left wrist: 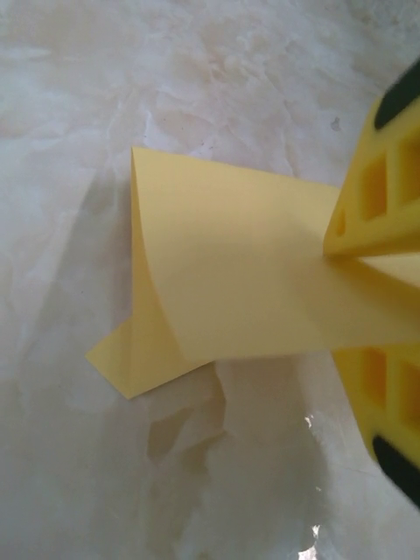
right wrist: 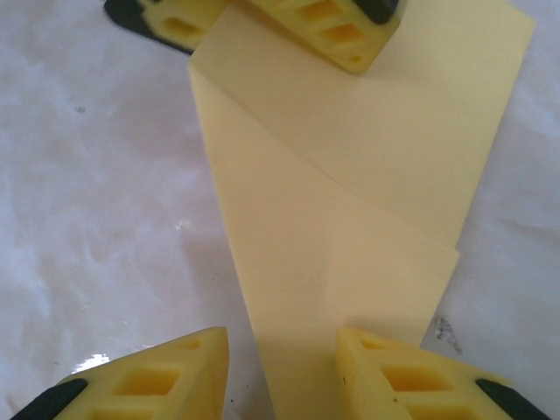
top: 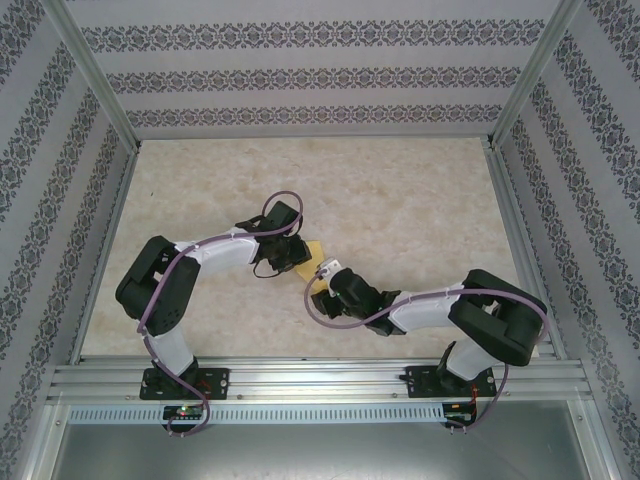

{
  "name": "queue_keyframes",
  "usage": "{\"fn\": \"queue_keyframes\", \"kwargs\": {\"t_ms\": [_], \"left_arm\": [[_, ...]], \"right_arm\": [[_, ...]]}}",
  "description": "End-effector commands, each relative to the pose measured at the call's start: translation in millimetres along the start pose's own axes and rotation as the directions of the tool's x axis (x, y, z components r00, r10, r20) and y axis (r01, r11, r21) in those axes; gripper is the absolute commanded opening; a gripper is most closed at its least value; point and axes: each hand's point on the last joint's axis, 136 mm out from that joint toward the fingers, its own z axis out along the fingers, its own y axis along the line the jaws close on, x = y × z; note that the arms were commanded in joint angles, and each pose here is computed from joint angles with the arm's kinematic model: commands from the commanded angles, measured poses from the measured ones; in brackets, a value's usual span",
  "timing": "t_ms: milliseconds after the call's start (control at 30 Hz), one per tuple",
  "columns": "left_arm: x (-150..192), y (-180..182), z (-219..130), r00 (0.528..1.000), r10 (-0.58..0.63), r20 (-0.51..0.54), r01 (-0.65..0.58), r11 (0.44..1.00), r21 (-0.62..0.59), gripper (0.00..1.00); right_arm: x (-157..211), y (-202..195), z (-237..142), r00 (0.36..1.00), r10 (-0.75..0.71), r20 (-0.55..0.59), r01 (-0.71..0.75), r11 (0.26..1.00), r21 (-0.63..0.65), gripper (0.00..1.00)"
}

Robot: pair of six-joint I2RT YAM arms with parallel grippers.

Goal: Fold a paper plane with a square sheet of paper (pick it up from the middle)

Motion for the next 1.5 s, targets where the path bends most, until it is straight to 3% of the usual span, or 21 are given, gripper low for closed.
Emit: {"fn": "queue_keyframes", "kwargs": {"t_ms": [0,333,900,967,1100,1267,1467], "left_arm": [[-4.1,-4.4,-2.7,1.000,0.009,-0.004,-0.009,1.000,-0.001,0.13],[-4.0,-5.7,-2.4,1.000,0.018,-0.012,-0.018,1.000,-0.002,0.09],[-3.5,-4.5,-3.4,1.000,0.018,-0.018,-0.018,1.000,-0.016,0.10],[-4.3,-4.6,-4.1,1.000,0.016,-0.015,-0.016,1.000,-0.016,0.13],[-7.1,-5.2,-11.1,1.000,0.019,0.006,-0.018,1.000,-0.018,0.25],[-16.8,-0.8,-35.5,0.997,0.021,0.078,-0.018,0.999,-0.036,0.54],[-24.7,16.1,-73.2,0.983,0.016,0.183,-0.005,0.998,-0.064,0.73]], "right_arm": [[-13.7,-13.0,-4.9,0.979,-0.205,0.012,0.201,0.966,0.163,0.38],[-10.3,-15.5,3.3,0.924,-0.379,-0.051,0.377,0.878,0.296,0.37],[-13.9,-16.9,11.2,0.924,-0.380,-0.041,0.372,0.869,0.326,0.07],[-11.5,-14.6,13.3,0.928,-0.370,-0.043,0.365,0.877,0.312,0.01],[-9.9,-8.9,16.4,0.945,-0.325,-0.030,0.320,0.905,0.282,0.00],[-15.7,2.8,16.7,0.974,-0.224,0.013,0.217,0.954,0.208,0.00],[-21.5,14.4,19.0,0.998,-0.018,0.053,0.016,0.999,0.040,0.00]]}}
